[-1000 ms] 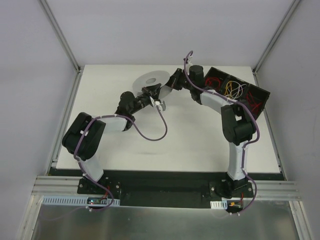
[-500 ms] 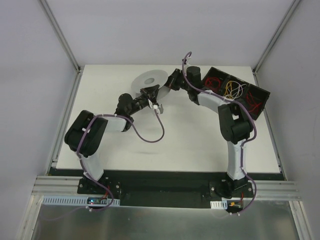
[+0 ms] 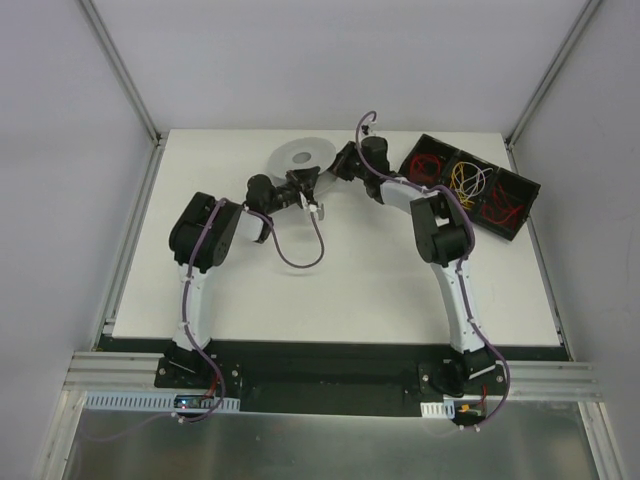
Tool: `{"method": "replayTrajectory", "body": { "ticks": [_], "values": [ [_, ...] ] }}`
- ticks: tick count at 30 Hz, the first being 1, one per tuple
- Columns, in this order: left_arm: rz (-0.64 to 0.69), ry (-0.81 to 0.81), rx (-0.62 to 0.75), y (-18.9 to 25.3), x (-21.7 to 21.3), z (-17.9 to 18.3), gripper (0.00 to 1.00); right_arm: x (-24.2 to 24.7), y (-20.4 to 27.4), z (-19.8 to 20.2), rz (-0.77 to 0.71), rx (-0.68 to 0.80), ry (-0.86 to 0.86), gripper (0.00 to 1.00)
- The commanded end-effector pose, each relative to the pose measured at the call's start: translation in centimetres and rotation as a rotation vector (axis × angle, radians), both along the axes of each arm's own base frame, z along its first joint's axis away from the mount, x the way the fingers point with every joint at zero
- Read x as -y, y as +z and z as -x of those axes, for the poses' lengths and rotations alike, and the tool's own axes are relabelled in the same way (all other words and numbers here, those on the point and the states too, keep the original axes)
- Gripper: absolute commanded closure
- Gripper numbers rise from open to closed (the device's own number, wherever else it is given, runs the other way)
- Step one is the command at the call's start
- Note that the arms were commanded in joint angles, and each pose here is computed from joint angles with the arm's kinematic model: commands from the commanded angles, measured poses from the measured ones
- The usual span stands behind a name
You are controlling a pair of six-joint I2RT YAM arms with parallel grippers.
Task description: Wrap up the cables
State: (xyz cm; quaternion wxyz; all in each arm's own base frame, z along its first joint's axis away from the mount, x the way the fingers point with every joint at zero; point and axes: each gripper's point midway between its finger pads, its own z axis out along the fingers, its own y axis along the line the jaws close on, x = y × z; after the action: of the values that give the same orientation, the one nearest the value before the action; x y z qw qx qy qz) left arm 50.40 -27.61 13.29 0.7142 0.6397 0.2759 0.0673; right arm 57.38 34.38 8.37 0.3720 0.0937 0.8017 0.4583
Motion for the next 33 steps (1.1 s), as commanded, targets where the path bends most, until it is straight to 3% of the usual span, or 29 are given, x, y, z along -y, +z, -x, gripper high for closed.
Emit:
{"method": "replayTrajectory", "body": {
  "ticks": [1, 7, 13, 17, 20, 21, 29, 31, 33],
  "values": [
    [0.008, -0.202, 0.249, 3.0, 2.3, 1.0, 1.00, 1.4, 4.9, -5.2, -0.066, 0.150, -0.128, 1.00],
    [0.004, -0.238, 0.317, 1.1, 2.2, -1.5, 0.99, 1.7, 2.0, -7.8, -0.071, 0.123, -0.187, 1.00],
    [-0.014, -0.251, 0.359, -0.4, 2.0, -4.0, 0.76, 2.1, 0.4, -10.4, -0.062, 0.135, -0.266, 1.00],
    [-0.022, -0.261, 0.362, -0.6, 1.8, -4.5, 0.55, 2.8, -0.8, -11.3, -0.065, 0.114, -0.309, 1.00],
    [-0.008, -0.281, 0.347, -0.2, 1.6, -3.4, 0.26, 3.3, -1.4, -11.9, -0.061, 0.114, -0.325, 1.00],
    [-0.007, -0.294, 0.330, -0.3, 1.5, -2.6, 0.21, 3.3, -1.3, -12.0, -0.066, 0.114, -0.328, 1.00],
    [-0.014, -0.321, 0.238, 0.3, 0.6, 2.1, 0.15, 3.6, -1.4, -12.6, -0.079, 0.124, -0.333, 0.99],
    [-0.012, -0.303, 0.233, 0.6, 0.4, 2.3, 0.15, 3.6, -1.5, -12.5, -0.075, 0.123, -0.327, 0.93],
    [-0.009, -0.293, 0.238, 1.1, 0.2, 2.4, 0.14, 4.1, -1.2, -12.6, -0.075, 0.125, -0.331, 0.79]
  ]
}}
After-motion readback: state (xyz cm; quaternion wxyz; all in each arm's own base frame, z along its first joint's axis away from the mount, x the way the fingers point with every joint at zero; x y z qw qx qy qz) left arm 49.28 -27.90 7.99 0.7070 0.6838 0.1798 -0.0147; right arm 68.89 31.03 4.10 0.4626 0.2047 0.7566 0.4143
